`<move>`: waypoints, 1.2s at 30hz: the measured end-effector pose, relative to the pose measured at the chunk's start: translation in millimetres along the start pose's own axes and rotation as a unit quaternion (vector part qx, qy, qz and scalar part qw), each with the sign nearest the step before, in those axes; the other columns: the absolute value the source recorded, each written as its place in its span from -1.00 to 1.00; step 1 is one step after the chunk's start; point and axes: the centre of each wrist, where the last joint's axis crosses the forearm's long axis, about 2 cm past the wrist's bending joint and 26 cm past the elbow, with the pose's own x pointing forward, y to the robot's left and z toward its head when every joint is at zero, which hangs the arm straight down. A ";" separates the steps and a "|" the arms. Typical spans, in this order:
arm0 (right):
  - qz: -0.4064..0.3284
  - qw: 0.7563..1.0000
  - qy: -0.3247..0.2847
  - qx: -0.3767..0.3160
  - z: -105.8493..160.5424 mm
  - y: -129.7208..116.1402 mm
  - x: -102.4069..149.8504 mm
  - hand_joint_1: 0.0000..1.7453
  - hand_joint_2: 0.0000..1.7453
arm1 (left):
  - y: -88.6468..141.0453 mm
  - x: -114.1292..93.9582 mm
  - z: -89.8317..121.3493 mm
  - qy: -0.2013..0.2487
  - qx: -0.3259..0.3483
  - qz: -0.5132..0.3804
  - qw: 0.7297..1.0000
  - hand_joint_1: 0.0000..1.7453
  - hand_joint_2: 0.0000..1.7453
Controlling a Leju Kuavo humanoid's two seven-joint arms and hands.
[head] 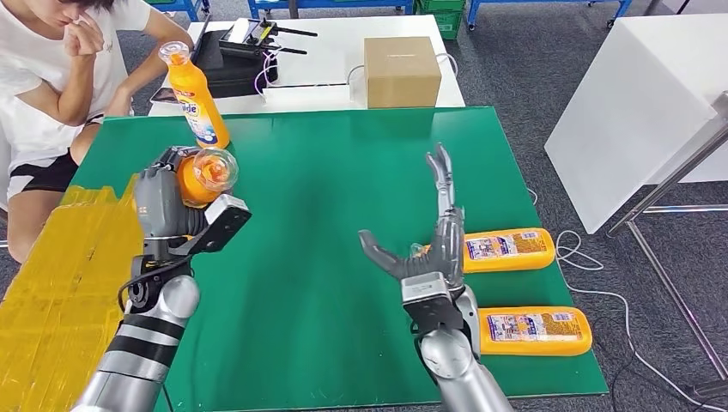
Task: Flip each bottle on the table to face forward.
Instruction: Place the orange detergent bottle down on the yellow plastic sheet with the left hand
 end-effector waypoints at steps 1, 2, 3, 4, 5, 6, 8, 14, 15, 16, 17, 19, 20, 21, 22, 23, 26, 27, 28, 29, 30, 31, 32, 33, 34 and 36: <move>0.000 1.000 -0.004 -0.008 1.4 -4.8 1.4 -1.00 1.00 | 2.3 -5.2 0.4 -0.011 0.006 -0.055 0.998 1.00 1.00; 0.000 1.000 -0.009 -0.016 2.8 -9.6 2.5 -1.00 1.00 | 4.5 -11.3 0.7 -0.020 0.009 -0.103 0.994 1.00 1.00; 0.002 1.000 -0.015 -0.025 4.1 -14.5 3.6 -1.00 1.00 | 6.7 -18.2 0.8 -0.025 0.010 -0.141 0.990 1.00 1.00; 0.004 0.999 -0.020 -0.034 5.3 -19.5 4.6 -1.00 1.00 | 8.8 -25.3 0.6 -0.026 0.009 -0.169 0.985 1.00 1.00; 0.007 0.999 -0.025 -0.043 6.5 -24.3 5.7 -1.00 1.00 | 11.0 -32.9 0.3 -0.022 0.009 -0.190 0.981 1.00 1.00; 0.010 0.998 -0.029 -0.053 7.9 -29.2 6.6 -1.00 1.00 | 13.6 -41.3 -0.3 -0.013 0.010 -0.207 0.978 1.00 1.00; 0.015 0.997 -0.034 -0.073 11.0 -38.8 8.5 -1.00 1.00 | 18.8 -59.3 -3.0 0.015 0.012 -0.237 0.971 1.00 1.00; 0.036 0.992 -0.043 -0.117 18.0 -63.0 11.1 -1.00 1.00 | 15.2 -108.0 -3.9 0.018 -0.076 -0.330 0.941 1.00 1.00; 0.040 0.991 -0.043 -0.121 19.6 -66.5 11.0 -1.00 1.00 | 11.9 -115.1 1.9 0.000 -0.101 -0.337 0.936 1.00 1.00; 0.043 0.990 -0.042 -0.124 21.5 -69.7 10.8 -1.00 1.00 | 8.9 -121.9 8.8 -0.012 -0.124 -0.341 0.932 1.00 1.00; 0.047 0.990 -0.040 -0.127 23.9 -72.7 10.4 -1.00 1.00 | 5.9 -128.1 16.7 -0.019 -0.145 -0.343 0.928 1.00 1.00; 0.053 0.990 -0.034 -0.130 29.1 -77.7 9.1 -1.00 1.00 | 0.6 -138.6 32.9 -0.021 -0.177 -0.346 0.921 1.00 1.00; 0.055 0.989 -0.030 -0.131 31.4 -79.6 8.3 -1.00 1.00 | -1.3 -143.0 40.5 -0.019 -0.190 -0.347 0.918 1.00 1.00; 0.057 0.989 -0.027 -0.132 33.3 -81.2 7.6 -1.00 1.00 | -2.8 -146.9 47.2 -0.017 -0.201 -0.347 0.916 1.00 1.00; 0.058 0.989 -0.025 -0.134 34.7 -82.6 7.0 -1.00 1.00 | -4.1 -150.3 53.5 -0.015 -0.213 -0.347 0.913 1.00 1.00; 0.058 0.989 -0.023 -0.135 35.7 -83.7 6.5 -1.00 1.00 | -5.3 -153.3 59.2 -0.013 -0.224 -0.345 0.911 1.00 1.00; 0.057 0.989 -0.019 -0.136 37.4 -85.9 5.3 -1.00 1.00 | -9.4 -158.5 74.1 -0.007 -0.250 -0.333 0.909 1.00 1.00; 0.057 0.989 -0.018 -0.136 37.7 -86.3 4.9 -1.00 1.00 | -11.4 -158.7 78.6 -0.004 -0.256 -0.328 0.909 1.00 1.00; 0.056 0.989 -0.017 -0.135 37.8 -86.6 4.5 -1.00 1.00 | -13.7 -158.0 82.7 -0.002 -0.261 -0.321 0.910 1.00 1.00; 0.056 0.989 -0.016 -0.135 38.0 -86.6 4.1 -1.00 1.00 | -16.1 -156.6 86.5 0.002 -0.266 -0.315 0.911 1.00 1.00; 0.055 0.989 -0.014 -0.134 38.2 -86.5 3.6 -1.00 1.00 | -18.7 -154.6 89.9 0.006 -0.271 -0.307 0.912 1.00 1.00; 0.055 0.990 -0.013 -0.133 38.5 -86.3 3.1 -1.00 1.00 | -20.9 -152.5 92.5 0.009 -0.274 -0.300 0.914 1.00 1.00; 0.055 0.990 -0.011 -0.131 38.8 -86.1 2.6 -1.00 1.00 | -23.0 -150.3 94.7 0.013 -0.277 -0.293 0.915 1.00 1.00; 0.055 0.990 -0.010 -0.130 39.2 -86.0 2.0 -1.00 1.00 | -24.7 -148.3 96.4 0.016 -0.279 -0.287 0.916 1.00 1.00; 0.055 0.990 -0.008 -0.129 39.4 -85.8 1.6 -1.00 1.00 | -26.1 -146.6 97.6 0.019 -0.280 -0.283 0.917 1.00 1.00; 0.055 0.990 -0.007 -0.128 39.9 -85.6 0.8 -1.00 1.00 | -28.5 -143.8 99.4 0.023 -0.281 -0.277 0.919 1.00 1.00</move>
